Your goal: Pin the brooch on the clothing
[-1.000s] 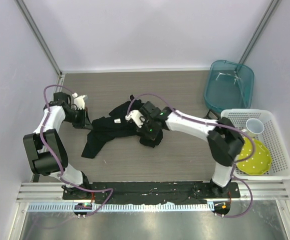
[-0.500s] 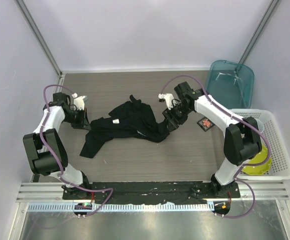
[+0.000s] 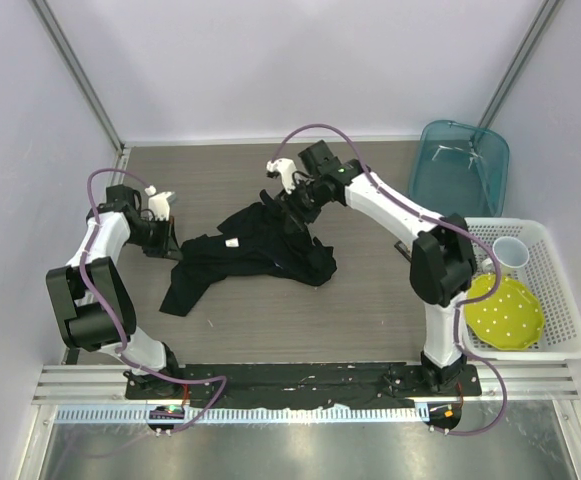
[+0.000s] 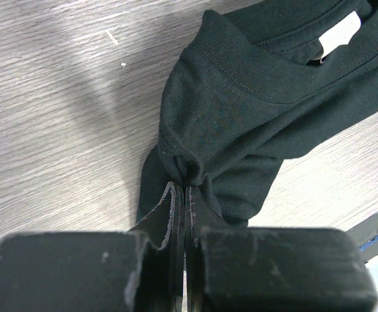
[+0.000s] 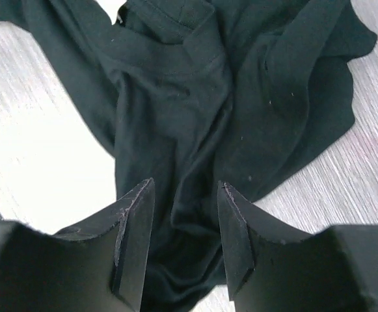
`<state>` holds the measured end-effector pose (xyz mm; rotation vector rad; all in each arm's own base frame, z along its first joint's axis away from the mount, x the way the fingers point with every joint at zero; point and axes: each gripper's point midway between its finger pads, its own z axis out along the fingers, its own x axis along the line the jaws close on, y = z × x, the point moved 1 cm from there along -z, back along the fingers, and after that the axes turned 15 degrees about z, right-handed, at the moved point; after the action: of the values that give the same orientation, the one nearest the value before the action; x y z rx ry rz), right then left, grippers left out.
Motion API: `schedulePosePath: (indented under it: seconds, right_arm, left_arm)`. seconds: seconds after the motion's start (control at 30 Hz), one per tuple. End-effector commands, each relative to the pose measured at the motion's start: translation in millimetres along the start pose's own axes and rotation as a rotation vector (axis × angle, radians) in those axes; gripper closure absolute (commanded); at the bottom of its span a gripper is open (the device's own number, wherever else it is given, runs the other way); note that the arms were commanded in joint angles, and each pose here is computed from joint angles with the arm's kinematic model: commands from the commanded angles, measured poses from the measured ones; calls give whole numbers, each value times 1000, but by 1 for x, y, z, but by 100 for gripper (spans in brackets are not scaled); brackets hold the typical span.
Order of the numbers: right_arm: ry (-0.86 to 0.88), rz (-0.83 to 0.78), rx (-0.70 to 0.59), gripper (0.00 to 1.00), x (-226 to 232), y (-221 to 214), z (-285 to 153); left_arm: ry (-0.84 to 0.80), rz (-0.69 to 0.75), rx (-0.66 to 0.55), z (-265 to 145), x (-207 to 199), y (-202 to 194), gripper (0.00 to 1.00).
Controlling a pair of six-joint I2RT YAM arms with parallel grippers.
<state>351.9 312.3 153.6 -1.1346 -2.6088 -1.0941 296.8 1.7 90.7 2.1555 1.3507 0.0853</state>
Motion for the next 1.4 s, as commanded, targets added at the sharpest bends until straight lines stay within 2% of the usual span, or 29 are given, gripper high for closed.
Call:
schedulePosePath:
  seconds: [0.0,0.23,0.33,0.43,0.5,0.67,0.87,1.03,1.13,1.17,1.23,1.27,1.37]
  right_arm:
    - [9,15,-2,52,-5,12,30]
    - [-17,36,82,53,-26,-12,65]
    - [-12,41,101,60,-26,-19,70]
    - [-22,33,92,99,-24,-16,64]
    - [-33,27,80,99,-22,-10,53]
    - [-30,-33,-59,99,0,27,-20]
    - [-9,-134,-149,99,33,31,-89]
    - [37,-192,-115,99,50,-1,-110]
    - [70,-223,-57,99,60,-37,-113]
    - [87,-221,3,99,62,-63,-103]
    - [92,-262,23,99,71,-84,-104]
    - [76,-287,66,99,70,-106,-90]
    - [48,-324,72,99,74,-125,-83]
  left_arm:
    - [4,25,-32,-4,4,9,100]
    - [-1,29,-28,-1,6,9,100]
    - [-1,29,-31,-1,7,10,100]
    - [-3,27,-34,-1,7,12,100]
    - [-2,29,-43,-4,7,17,100]
    - [10,64,-91,-20,4,33,100]
    - [20,179,-218,-55,-15,62,100]
    - [55,279,-271,-79,-31,65,100]
    - [63,329,-265,-80,-38,52,100]
    - [61,343,-267,-80,-44,45,100]
    - [22,405,-258,-73,-53,30,100]
    - [-13,441,-280,-75,-66,25,100]
    - [-65,531,-273,-68,-81,3,100]
